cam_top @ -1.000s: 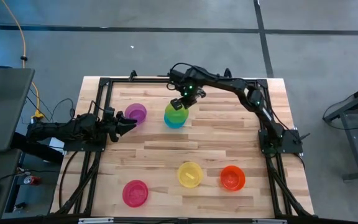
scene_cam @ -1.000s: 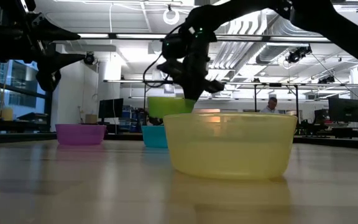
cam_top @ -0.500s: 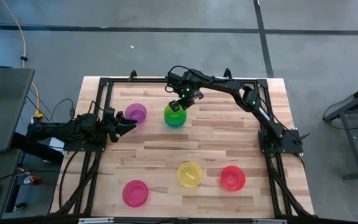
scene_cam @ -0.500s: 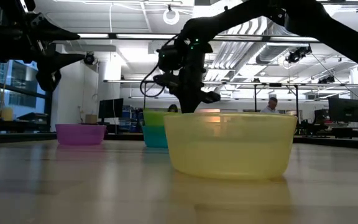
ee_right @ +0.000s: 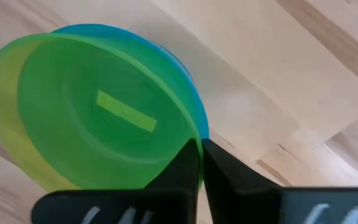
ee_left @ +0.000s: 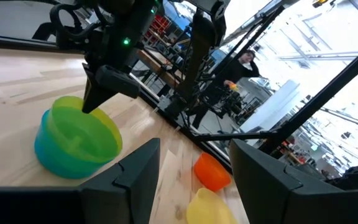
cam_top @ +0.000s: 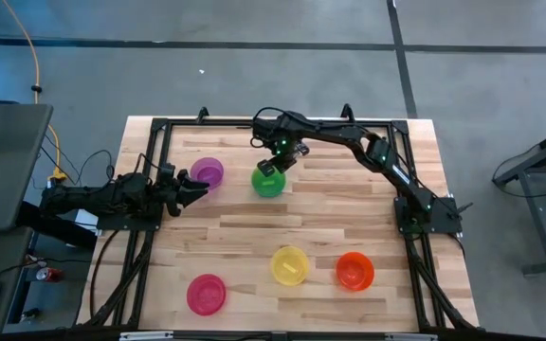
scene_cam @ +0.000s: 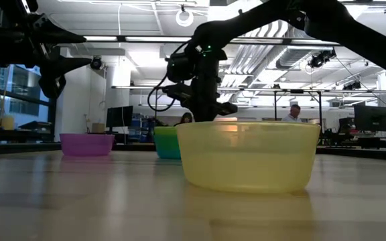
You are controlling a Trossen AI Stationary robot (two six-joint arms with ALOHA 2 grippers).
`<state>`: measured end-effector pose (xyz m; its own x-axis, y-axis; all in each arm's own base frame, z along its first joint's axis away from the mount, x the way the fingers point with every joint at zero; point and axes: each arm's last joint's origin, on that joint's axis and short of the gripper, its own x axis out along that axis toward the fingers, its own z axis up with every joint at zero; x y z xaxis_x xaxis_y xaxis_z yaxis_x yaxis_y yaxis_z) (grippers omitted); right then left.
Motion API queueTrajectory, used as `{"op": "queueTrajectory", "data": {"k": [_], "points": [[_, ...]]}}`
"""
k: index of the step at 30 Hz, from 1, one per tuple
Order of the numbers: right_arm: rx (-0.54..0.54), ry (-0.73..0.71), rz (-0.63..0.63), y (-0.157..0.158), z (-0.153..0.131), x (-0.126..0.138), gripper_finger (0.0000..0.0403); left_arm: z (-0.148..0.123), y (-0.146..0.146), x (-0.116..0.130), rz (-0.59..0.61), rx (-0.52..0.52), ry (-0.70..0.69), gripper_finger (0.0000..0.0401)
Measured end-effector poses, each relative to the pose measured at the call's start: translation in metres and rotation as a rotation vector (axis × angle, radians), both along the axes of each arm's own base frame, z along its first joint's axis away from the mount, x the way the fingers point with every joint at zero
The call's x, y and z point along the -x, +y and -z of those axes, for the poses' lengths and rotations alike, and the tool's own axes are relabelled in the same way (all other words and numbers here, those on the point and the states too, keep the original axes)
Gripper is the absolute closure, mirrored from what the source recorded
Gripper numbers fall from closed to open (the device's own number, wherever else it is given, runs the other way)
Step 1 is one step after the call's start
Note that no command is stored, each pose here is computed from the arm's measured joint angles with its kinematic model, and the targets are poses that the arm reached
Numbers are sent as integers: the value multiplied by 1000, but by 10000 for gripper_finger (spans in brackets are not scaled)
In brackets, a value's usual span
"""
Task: Nest bowls inside each other
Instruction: Stack the green bowl on the blue bowl, then stack the violet bowl on the green bowl
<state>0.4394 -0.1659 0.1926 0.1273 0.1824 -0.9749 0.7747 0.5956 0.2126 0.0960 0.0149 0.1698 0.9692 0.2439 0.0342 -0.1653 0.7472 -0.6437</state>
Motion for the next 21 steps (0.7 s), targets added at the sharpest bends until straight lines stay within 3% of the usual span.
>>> {"op": "queueTrajectory", "data": {"k": [11,15,21], "points": [[5,7,-7,2,-5,0,215,0,0,0,-1,0,0,217],[59,-36,-37,1,-30,-1,203,0,1,0,-50,-67,27,217],[128,-134,-106,3,-72,8,214,1,9,-1,-247,-126,168,217]]}}
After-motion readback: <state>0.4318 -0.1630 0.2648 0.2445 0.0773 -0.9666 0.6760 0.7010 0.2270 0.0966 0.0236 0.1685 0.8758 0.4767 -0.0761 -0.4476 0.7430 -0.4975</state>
